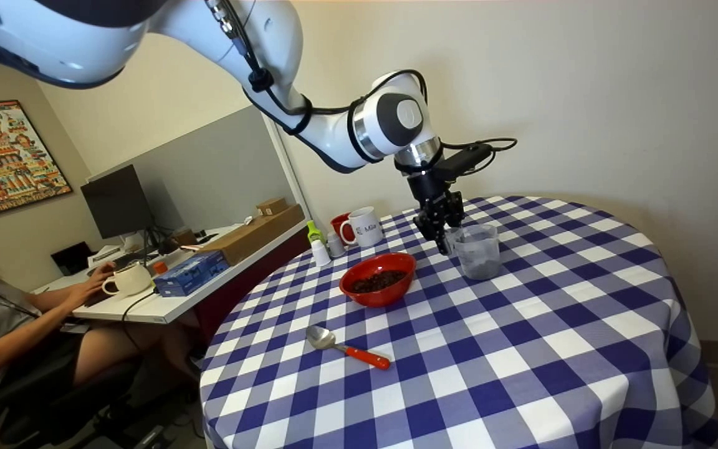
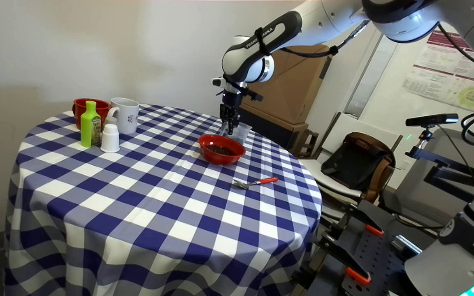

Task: Pick up the jar and pour some of its contents into the bowl

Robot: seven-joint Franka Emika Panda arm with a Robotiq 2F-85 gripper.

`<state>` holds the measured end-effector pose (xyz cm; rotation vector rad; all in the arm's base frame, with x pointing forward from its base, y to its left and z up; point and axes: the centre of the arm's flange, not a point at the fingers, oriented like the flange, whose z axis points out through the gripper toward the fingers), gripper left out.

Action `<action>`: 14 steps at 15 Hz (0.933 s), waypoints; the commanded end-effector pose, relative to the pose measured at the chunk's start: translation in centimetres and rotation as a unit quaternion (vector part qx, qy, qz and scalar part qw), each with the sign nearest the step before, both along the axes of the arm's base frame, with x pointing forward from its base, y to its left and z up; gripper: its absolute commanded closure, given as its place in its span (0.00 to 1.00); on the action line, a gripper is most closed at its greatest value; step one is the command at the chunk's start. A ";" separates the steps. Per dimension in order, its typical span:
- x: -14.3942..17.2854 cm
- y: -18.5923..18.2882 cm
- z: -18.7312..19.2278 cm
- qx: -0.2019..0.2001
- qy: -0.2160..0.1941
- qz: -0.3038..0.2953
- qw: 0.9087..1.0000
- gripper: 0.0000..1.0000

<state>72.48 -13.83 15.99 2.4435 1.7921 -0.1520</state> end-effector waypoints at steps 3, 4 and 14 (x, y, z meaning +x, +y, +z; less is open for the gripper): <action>-1.0 0.5 2.3 0.001 -0.018 -0.015 1.000 0.02; -1.0 0.7 3.1 0.007 -0.023 -0.011 1.000 0.00; -0.8 5.1 12.1 -0.027 -0.072 -0.110 0.991 0.00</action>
